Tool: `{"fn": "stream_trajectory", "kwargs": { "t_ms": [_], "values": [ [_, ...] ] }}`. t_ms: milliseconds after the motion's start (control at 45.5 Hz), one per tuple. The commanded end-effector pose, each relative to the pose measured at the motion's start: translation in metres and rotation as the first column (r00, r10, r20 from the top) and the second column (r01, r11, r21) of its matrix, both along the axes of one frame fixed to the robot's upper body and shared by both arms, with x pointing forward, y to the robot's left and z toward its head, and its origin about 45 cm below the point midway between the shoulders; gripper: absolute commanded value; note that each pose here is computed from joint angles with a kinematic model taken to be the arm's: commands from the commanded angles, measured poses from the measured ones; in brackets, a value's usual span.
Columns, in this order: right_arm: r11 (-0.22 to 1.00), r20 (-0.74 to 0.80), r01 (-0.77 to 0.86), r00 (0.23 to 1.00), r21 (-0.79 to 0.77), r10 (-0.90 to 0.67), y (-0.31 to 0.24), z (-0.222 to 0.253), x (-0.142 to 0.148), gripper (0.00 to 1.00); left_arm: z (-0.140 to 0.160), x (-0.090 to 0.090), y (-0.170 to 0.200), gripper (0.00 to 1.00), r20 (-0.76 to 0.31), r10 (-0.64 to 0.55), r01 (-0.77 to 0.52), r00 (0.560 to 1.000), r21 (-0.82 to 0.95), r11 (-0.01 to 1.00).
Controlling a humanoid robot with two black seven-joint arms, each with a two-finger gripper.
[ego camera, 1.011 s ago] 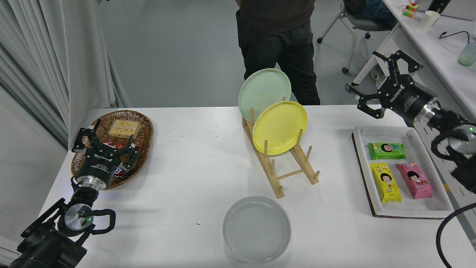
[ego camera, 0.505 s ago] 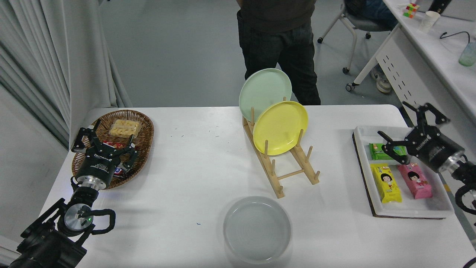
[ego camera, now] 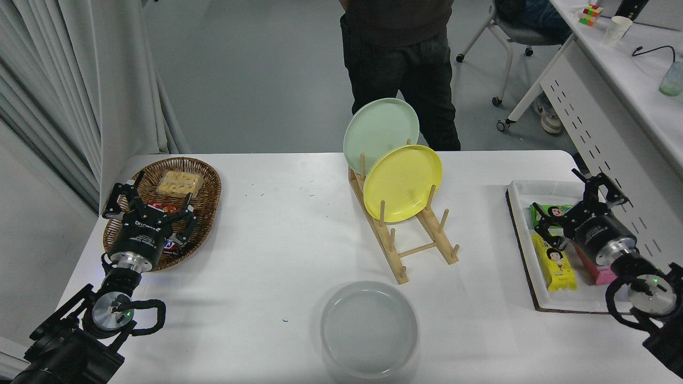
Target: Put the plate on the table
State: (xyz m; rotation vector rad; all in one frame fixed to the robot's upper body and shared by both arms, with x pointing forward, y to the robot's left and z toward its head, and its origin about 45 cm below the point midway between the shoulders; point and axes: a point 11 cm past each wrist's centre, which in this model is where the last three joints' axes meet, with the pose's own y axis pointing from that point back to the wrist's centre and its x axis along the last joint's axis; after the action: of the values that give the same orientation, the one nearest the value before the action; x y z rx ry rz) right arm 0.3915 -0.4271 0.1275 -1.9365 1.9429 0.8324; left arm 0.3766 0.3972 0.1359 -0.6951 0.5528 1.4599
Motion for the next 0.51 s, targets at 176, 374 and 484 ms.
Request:
{"fn": "stream_trajectory", "kwargs": {
  "t_ms": [176,374,484],
  "values": [
    [0.990,0.045,0.035,0.998,0.139,-0.041,0.017,-0.014,-0.018,1.00,0.000,0.000,0.000,0.98,-0.001,-0.001,0.001,1.000,0.000,1.000],
    [0.976,0.102,0.065,0.991,0.208,-0.087,0.019,-0.002,-0.010,1.00,0.000,0.000,0.000,0.98,-0.001,0.001,-0.001,1.000,0.000,1.000],
    [0.972,0.110,0.078,0.988,0.223,-0.104,0.018,-0.001,-0.009,1.00,0.000,0.000,0.000,0.98,0.000,0.000,0.000,1.000,0.000,1.000]
  ]
}}
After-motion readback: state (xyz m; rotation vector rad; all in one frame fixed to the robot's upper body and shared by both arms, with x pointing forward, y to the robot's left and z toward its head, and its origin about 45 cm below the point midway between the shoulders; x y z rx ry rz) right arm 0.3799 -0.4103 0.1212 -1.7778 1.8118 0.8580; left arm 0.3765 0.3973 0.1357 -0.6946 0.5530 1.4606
